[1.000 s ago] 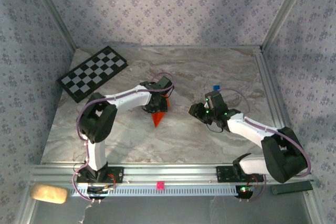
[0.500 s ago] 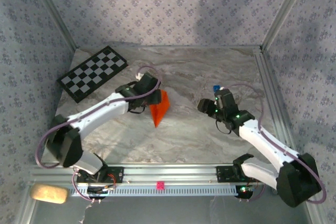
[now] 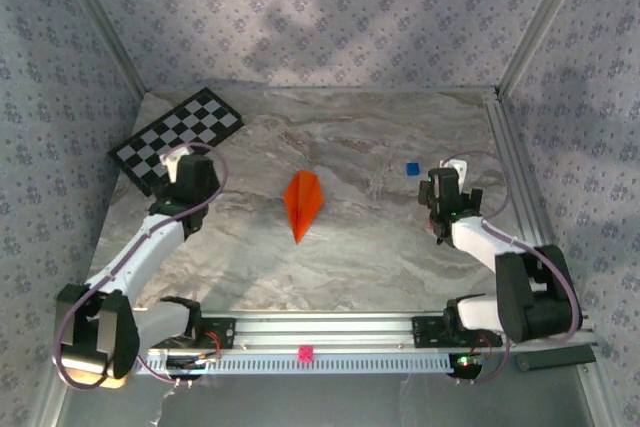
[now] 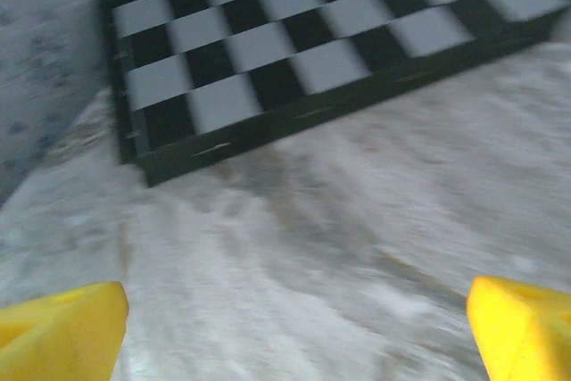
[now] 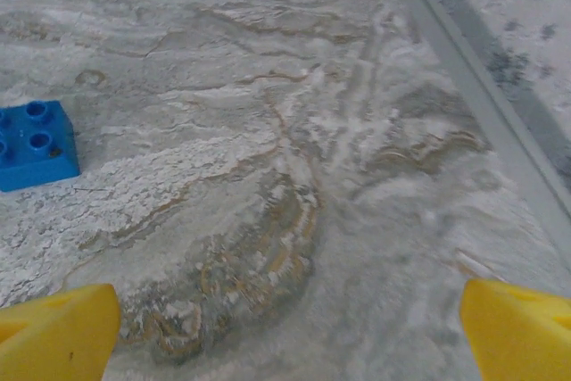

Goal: Fold a paper plane with a square sheet of paper (pick it up from the middle)
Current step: Reset both arms

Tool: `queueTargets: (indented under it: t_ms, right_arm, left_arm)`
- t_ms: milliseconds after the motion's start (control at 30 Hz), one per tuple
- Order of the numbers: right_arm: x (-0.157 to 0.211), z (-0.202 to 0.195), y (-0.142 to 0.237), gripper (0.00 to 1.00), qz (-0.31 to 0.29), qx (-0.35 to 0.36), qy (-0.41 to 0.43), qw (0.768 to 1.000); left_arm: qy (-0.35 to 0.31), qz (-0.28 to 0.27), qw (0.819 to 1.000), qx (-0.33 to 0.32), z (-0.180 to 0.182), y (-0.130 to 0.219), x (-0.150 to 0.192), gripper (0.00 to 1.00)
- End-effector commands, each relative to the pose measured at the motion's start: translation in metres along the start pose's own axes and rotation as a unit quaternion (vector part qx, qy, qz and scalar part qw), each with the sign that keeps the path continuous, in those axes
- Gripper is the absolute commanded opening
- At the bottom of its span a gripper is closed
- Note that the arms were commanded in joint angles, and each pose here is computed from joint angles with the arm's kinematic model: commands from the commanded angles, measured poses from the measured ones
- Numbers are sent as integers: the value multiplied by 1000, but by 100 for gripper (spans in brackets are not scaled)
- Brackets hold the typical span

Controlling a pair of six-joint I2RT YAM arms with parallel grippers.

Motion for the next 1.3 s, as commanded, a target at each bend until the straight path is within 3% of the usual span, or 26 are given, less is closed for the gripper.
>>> queueTargets:
  t_ms: [0,167,300,433,500,700,800,933,1267]
  right_arm:
    - [-32,20,-7,98,-90,-73,23,993]
    - [-30,34,-14,96,-130,-126,107,978]
    - [-22,13,-12,96,-151,-174,43,972]
    - [-11,8,-28,100,-162,-157,13,974]
    - [-14,2,-35,100,-119,-144,-2,982]
    - [-14,-2,-36,100,-125,-127,-11,984]
    - [-14,-3,-36,100,-123,-132,-13,984]
    - [-14,-3,-36,100,-124,-132,-13,983]
    - [-14,-3,-36,100,-123,-134,-13,983]
  left_arm:
    - [-3,-48,999,-24,11,-15,-9,98]
    - [-25,-29,999,23,4,-44,7,98]
    - [-30,-61,996,66,-8,-54,11,97]
    - [-40,-100,990,92,-14,-61,14,95]
    - [-74,-93,985,125,-24,-63,12,94]
    - [-102,-117,970,186,-33,-68,23,93]
    - [-60,-149,972,173,-21,-77,30,95]
    - [-23,-118,978,170,-8,-85,26,97]
    - [-60,-111,978,165,-21,-85,26,100]
Point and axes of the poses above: each hand's point on the last joint's axis, 136 mm out from that joint toward the fingers, its own y axis back along the fingers, its own z axis along the line the jaws close on, x = y × z, the point moved 6 cm from there along y, back along the fingers, and after that the axes turned 2 degrees about y, right-handed, at the moved point
